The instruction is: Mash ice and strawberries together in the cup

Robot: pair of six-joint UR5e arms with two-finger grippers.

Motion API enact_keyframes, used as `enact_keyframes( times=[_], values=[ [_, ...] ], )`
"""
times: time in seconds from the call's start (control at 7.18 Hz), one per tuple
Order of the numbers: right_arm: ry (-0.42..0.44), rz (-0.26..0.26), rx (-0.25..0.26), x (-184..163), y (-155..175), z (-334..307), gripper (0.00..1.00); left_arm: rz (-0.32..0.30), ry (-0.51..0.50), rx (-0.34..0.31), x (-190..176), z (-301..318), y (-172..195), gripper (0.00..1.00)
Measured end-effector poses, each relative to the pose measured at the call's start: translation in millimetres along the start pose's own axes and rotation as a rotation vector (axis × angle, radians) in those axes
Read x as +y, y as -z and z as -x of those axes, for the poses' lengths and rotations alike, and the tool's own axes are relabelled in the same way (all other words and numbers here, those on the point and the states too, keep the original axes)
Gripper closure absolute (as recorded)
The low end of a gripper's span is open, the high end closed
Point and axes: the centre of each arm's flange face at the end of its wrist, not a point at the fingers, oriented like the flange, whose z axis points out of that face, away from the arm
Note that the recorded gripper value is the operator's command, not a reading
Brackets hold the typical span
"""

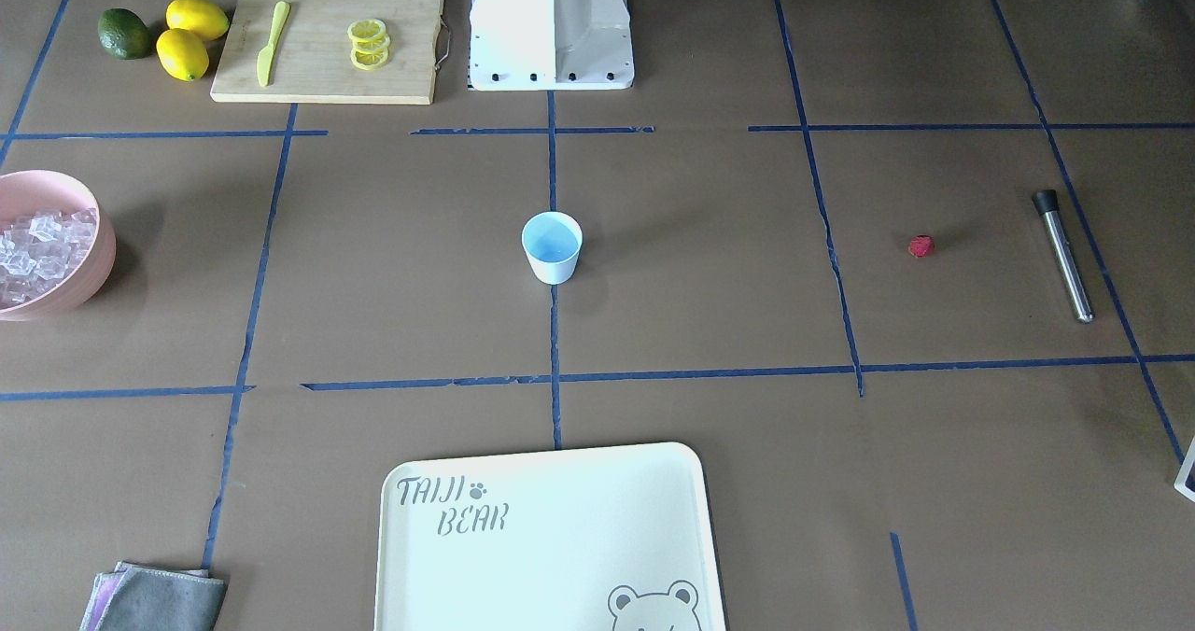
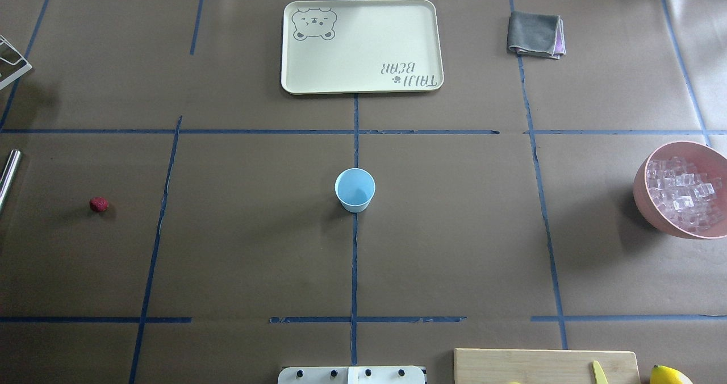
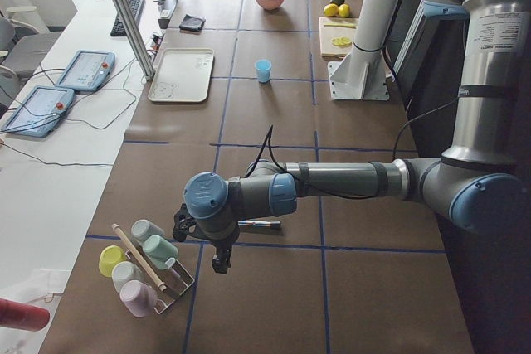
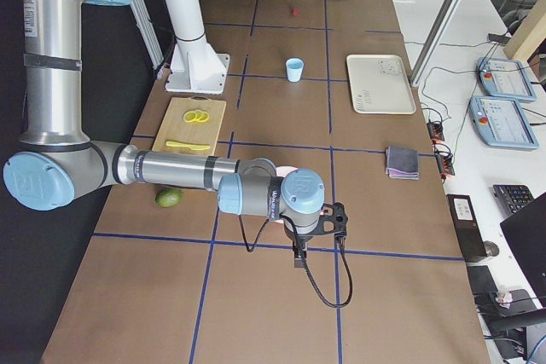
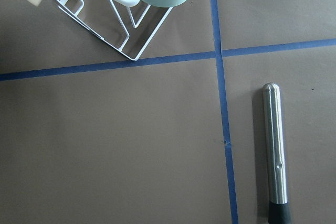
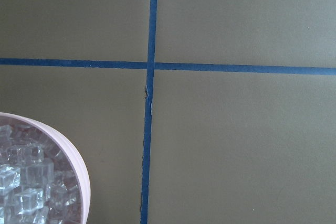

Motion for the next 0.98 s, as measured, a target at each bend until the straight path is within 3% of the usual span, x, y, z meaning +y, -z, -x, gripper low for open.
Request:
enact_keyframes(
  times=[0.98],
  values=[
    [0.0, -0.002, 0.0, -1.3, 1.1, 1.1, 0.0, -0.005, -0.002, 0.0, -3.0, -2.1, 2.7, 0.0]
  ],
)
